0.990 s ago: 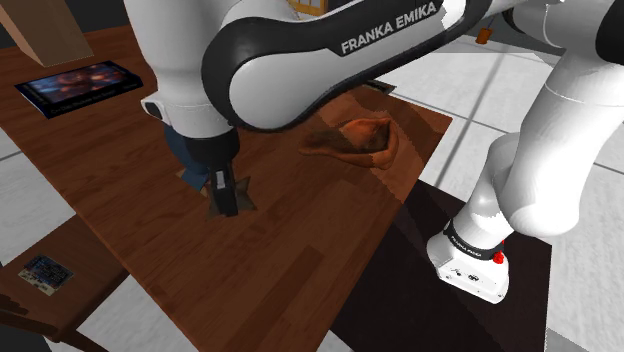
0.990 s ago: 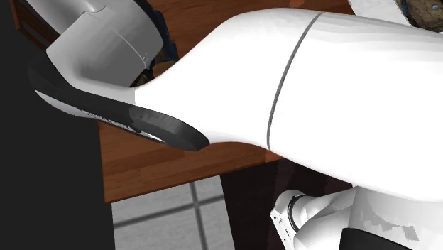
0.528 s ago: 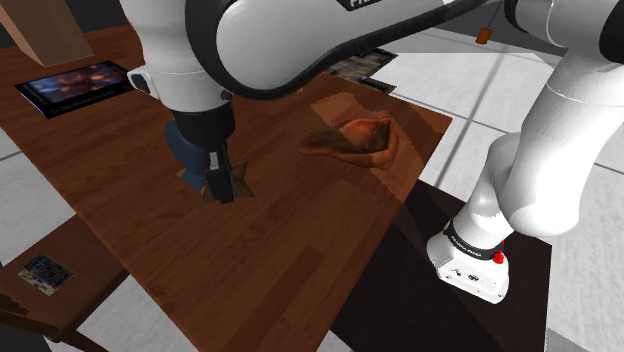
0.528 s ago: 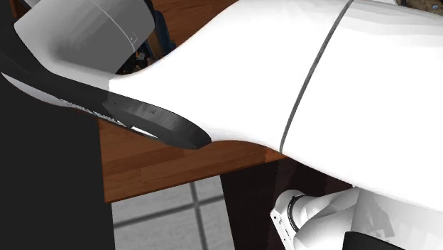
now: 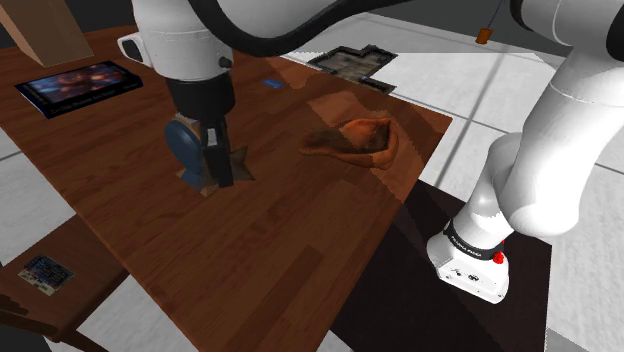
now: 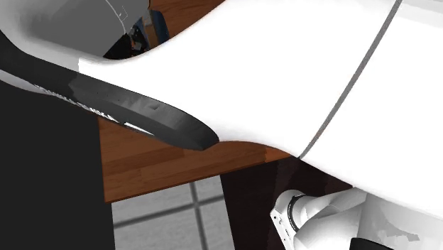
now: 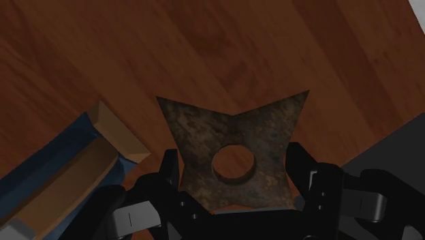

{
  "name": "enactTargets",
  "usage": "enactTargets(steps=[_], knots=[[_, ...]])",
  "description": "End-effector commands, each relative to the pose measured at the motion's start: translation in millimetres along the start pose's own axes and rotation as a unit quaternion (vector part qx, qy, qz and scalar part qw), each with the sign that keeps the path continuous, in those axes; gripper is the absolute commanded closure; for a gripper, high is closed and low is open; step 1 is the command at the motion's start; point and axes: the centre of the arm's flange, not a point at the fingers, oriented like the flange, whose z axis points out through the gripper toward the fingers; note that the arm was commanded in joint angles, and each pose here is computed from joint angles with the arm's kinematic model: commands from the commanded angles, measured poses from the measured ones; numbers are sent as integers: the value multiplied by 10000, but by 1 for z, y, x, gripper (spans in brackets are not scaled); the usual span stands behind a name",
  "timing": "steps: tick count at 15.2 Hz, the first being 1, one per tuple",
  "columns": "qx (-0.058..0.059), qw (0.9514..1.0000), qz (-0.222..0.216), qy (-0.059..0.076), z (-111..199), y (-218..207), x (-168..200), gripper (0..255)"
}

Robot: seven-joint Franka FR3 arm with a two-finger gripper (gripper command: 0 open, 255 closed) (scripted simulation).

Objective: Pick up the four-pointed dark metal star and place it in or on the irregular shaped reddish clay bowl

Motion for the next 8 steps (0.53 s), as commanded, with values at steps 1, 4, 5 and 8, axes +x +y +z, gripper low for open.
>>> enactTargets(steps=[1, 4, 5, 8], knots=[[1, 10000, -1, -1, -1, 9, -19, 255], [1, 10000, -1, -1, -2, 26, -55, 255], [1, 10000, -1, -1, -2, 31, -67, 255], [1, 10000, -1, -1, -2, 48, -102, 255]])
